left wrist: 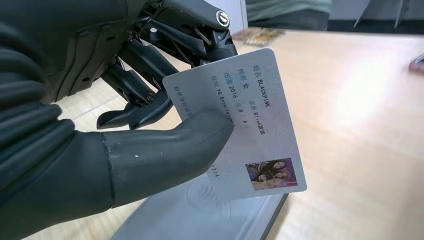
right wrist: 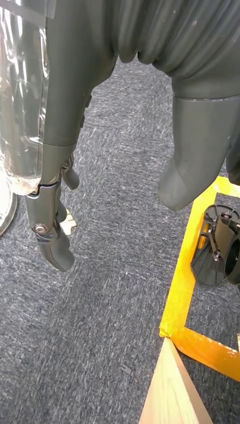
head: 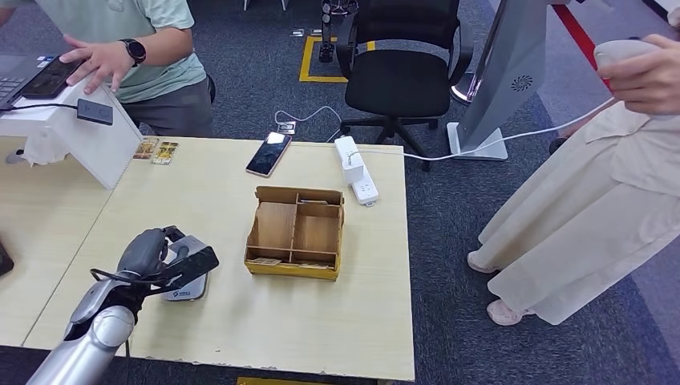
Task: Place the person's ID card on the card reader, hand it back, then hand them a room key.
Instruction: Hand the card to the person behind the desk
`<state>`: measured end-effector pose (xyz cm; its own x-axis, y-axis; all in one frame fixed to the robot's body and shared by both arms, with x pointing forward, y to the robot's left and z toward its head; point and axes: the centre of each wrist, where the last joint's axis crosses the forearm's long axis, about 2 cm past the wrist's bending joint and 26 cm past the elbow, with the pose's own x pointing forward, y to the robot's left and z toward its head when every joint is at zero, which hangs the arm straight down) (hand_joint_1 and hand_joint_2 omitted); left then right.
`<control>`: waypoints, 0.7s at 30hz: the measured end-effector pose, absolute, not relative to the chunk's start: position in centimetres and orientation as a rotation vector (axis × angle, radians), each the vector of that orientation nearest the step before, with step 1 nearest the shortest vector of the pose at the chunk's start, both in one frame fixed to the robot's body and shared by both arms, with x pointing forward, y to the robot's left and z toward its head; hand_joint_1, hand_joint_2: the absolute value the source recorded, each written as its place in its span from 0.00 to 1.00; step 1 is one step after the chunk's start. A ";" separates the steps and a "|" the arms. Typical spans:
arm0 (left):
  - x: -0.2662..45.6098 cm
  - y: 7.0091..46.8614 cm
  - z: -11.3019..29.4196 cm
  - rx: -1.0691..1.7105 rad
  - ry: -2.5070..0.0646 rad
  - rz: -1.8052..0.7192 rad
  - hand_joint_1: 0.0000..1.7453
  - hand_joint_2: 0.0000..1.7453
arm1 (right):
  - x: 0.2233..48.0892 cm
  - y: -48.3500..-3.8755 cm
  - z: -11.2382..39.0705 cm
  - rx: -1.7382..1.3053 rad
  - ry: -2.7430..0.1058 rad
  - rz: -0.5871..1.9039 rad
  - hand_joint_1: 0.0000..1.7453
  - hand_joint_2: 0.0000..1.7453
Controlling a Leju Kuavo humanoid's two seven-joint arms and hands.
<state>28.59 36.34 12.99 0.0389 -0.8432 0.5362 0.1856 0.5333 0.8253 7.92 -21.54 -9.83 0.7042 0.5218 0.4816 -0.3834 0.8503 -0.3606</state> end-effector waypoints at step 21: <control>28.9 36.1 16.5 0.808 -1.599 -0.623 1.00 1.00 | 7.6 -21.5 -9.9 -0.259 -0.601 0.497 0.00 1.00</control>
<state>28.94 36.08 16.50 -0.0809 -0.7852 0.6140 -0.1635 0.6181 0.7689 7.60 -21.46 -9.86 0.7127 0.5162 0.4751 -0.3693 0.8518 -0.3715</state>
